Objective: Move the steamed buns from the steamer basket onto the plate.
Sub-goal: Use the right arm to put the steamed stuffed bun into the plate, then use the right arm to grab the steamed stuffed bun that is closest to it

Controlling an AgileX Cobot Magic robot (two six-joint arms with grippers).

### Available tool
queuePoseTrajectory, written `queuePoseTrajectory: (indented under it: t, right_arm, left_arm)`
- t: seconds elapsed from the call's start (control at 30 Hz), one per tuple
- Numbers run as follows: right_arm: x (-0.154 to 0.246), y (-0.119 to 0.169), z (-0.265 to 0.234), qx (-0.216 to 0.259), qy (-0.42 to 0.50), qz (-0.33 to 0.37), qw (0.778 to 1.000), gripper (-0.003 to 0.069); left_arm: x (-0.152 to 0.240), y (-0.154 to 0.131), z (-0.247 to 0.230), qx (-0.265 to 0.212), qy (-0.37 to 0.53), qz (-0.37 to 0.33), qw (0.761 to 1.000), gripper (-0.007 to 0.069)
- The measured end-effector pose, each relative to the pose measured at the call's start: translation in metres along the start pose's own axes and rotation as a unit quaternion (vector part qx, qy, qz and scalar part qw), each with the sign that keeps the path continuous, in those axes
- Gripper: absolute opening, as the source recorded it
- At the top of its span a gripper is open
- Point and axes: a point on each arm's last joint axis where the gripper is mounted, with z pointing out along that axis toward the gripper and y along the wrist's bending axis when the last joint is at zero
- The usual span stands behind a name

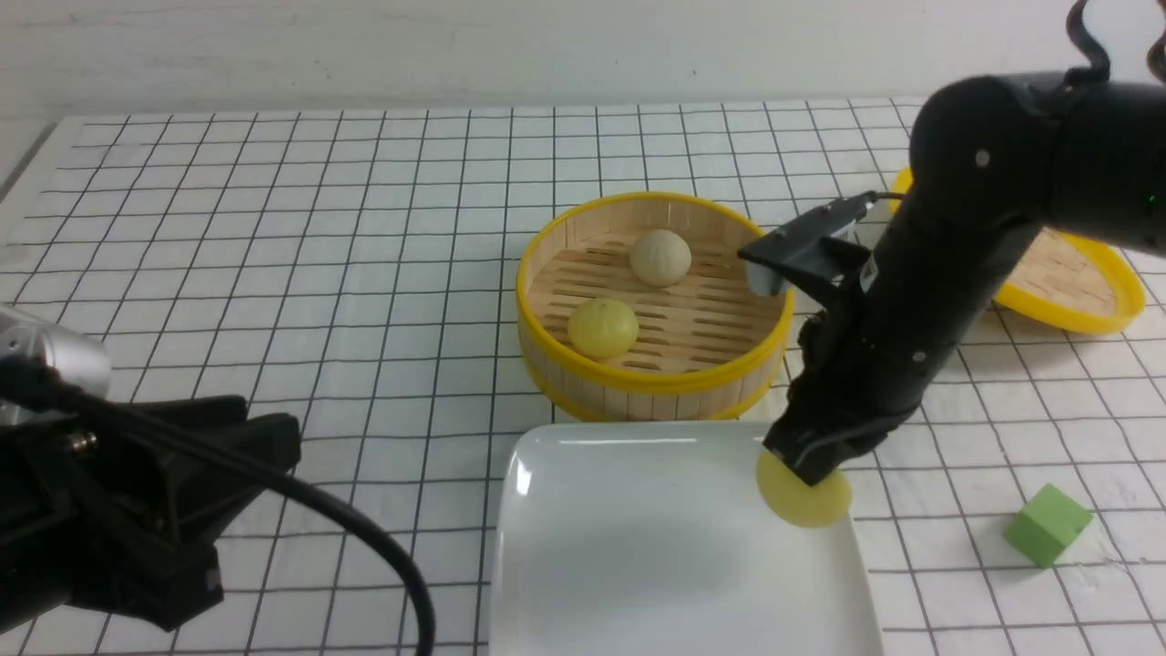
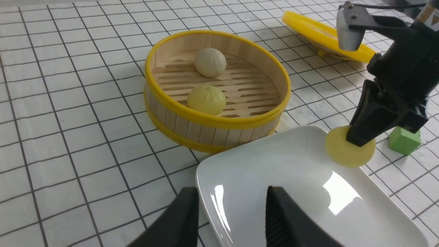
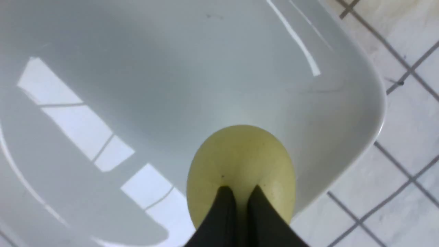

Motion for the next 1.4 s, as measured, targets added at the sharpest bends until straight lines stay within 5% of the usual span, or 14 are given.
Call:
queuePoseTrajectory:
  t: [0.57,0.9,0.97,1.13,1.4]
  right_arm:
    - [-0.003,-0.009,0.03,0.011,-0.014,-0.014,1.0,0.0073]
    - [-0.004,-0.008,0.028,0.011,-0.018,0.004,1.0,0.0542]
    - [-0.005,-0.008,0.023,0.014,-0.03,0.004,0.999,0.0564]
    - [-0.014,-0.001,-0.013,0.024,-0.087,-0.008,0.996,0.0565]
    - [-0.033,0.016,-0.103,0.046,-0.226,-0.035,0.972,0.0447]
  left_arm:
    - [0.001,-0.001,0.0,0.006,0.005,0.0,1.0,0.0303]
    - [0.002,-0.003,0.0,0.014,0.011,0.0,1.0,0.0303]
    - [0.002,-0.003,0.0,0.014,0.011,0.0,1.0,0.0303]
    - [0.002,-0.003,0.0,0.014,0.011,-0.001,1.0,0.0303]
    - [0.002,-0.003,0.0,0.014,0.011,-0.001,1.0,0.0303]
